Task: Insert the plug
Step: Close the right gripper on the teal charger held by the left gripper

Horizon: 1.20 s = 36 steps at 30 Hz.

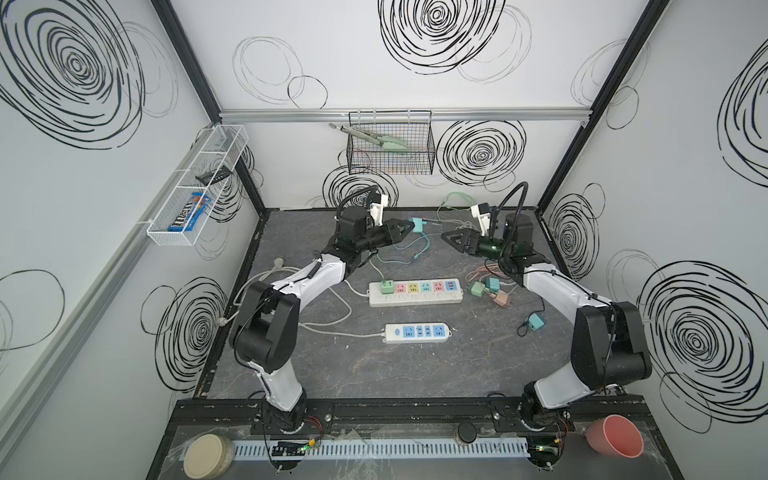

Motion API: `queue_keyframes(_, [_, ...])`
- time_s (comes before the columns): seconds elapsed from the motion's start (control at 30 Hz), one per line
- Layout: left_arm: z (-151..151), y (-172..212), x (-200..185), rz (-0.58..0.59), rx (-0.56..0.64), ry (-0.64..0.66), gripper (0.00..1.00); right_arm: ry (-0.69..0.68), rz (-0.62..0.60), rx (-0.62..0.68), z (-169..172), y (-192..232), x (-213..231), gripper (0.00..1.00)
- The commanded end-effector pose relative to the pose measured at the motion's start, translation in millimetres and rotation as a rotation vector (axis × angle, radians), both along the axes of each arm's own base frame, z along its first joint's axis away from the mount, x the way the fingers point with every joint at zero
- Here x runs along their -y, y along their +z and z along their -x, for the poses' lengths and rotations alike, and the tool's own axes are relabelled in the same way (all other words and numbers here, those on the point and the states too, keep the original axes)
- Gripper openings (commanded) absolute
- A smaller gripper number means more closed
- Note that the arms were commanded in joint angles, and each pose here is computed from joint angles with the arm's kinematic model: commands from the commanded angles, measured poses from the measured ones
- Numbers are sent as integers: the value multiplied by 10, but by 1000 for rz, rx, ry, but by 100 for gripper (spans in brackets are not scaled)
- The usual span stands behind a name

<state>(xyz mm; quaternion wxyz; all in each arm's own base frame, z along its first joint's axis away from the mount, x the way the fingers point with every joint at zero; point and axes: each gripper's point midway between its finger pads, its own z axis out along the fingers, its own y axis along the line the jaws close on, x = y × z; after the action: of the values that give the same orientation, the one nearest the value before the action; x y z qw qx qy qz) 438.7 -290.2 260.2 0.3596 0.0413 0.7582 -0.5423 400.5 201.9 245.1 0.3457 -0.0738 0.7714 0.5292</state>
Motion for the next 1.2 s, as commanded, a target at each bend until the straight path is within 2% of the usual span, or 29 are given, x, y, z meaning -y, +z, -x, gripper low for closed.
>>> queue_keyframes(0.0, [161,405,22,114,69,-89,0,95,-95,-49,161,148,-166,91])
queue_keyframes(0.2, [381,638,18,247,64,-167,0,185,-188,-138,224,271,-462,90])
queue_keyframes(0.3, [472,702,7,308,43,-203,0,216,-220,-127,254,370,-558,89])
queue_keyframes(0.43, [554,700,12,314,24,-228,0,258,-230,-96,289,486,-619,86])
queue_keyframes(0.67, [617,630,7,305,-11,-259,0,302,-254,-61,341,661,-636,73])
queue_keyframes(0.9, [647,654,33,317,-11,-279,0,373,-277,-18,447,843,-710,50])
queue_keyframes(1.17, [681,645,101,325,-15,-300,0,406,-271,-12,484,850,-777,40])
